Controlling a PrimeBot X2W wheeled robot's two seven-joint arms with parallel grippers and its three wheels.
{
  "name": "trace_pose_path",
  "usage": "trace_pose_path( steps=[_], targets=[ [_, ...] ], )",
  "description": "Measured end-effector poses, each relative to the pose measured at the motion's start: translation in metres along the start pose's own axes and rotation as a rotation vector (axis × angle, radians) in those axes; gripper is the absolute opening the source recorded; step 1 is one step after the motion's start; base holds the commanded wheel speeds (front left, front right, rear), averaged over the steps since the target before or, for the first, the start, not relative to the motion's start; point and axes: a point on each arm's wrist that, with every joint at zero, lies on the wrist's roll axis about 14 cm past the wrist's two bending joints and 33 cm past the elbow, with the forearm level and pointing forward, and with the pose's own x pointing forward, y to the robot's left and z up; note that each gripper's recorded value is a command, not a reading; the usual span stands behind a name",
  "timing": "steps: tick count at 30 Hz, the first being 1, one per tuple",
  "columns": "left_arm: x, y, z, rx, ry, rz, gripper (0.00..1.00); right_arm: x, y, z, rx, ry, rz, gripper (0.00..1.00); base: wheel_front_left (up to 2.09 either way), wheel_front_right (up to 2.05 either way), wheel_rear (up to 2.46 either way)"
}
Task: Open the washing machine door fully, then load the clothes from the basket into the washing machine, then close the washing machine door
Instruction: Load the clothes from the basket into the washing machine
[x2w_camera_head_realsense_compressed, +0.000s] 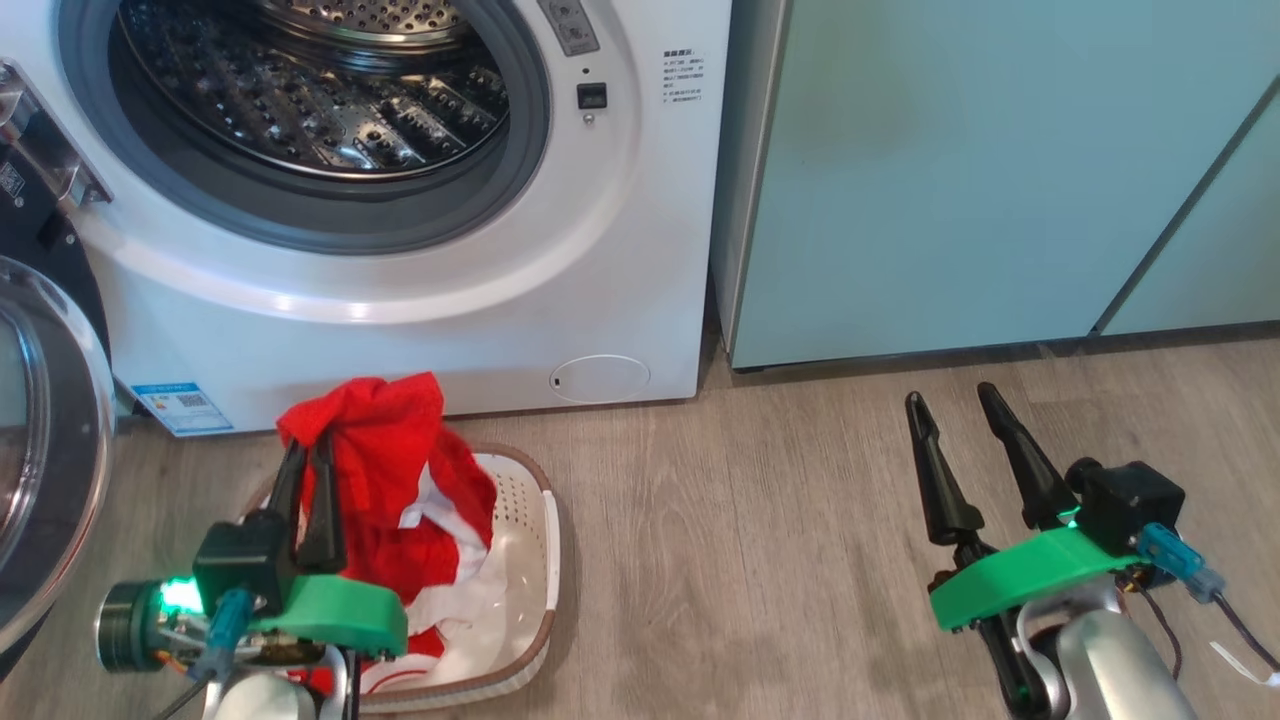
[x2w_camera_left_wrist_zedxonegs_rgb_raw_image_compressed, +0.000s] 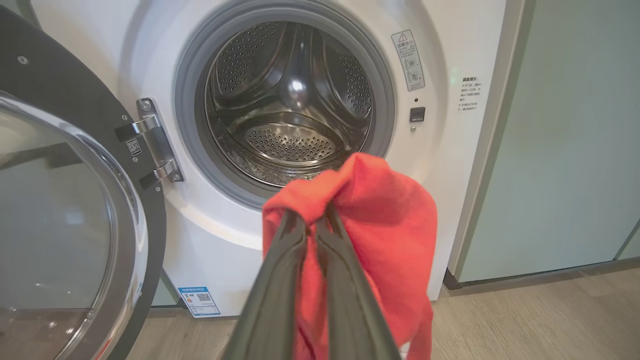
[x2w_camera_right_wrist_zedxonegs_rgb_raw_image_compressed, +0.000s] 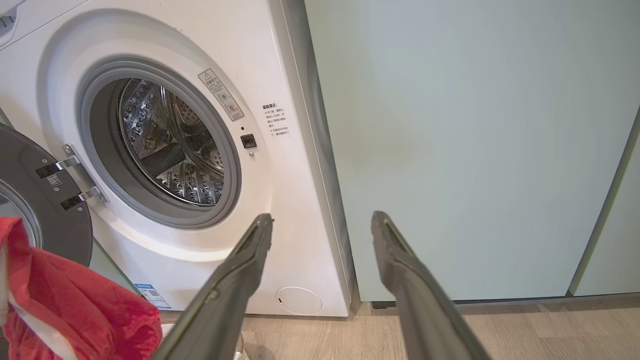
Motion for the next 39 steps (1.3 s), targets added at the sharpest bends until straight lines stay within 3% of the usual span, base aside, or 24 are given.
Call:
trace_pose_path(
  steps=[27,39],
  targets=[
    [0.024,-0.003,-0.005,-0.057,-0.002,-0.013,0.00,0.003,-0.002,-0.007,0.008,0.019,-0.007,1.00,0.00,0.00,0.00],
    [0.136,0.005,0.028,-0.114,-0.202,0.024,0.00,0.038,-0.017,-0.035,0.015,0.085,-0.039,1.00,0.00,0.00,0.00]
  ],
)
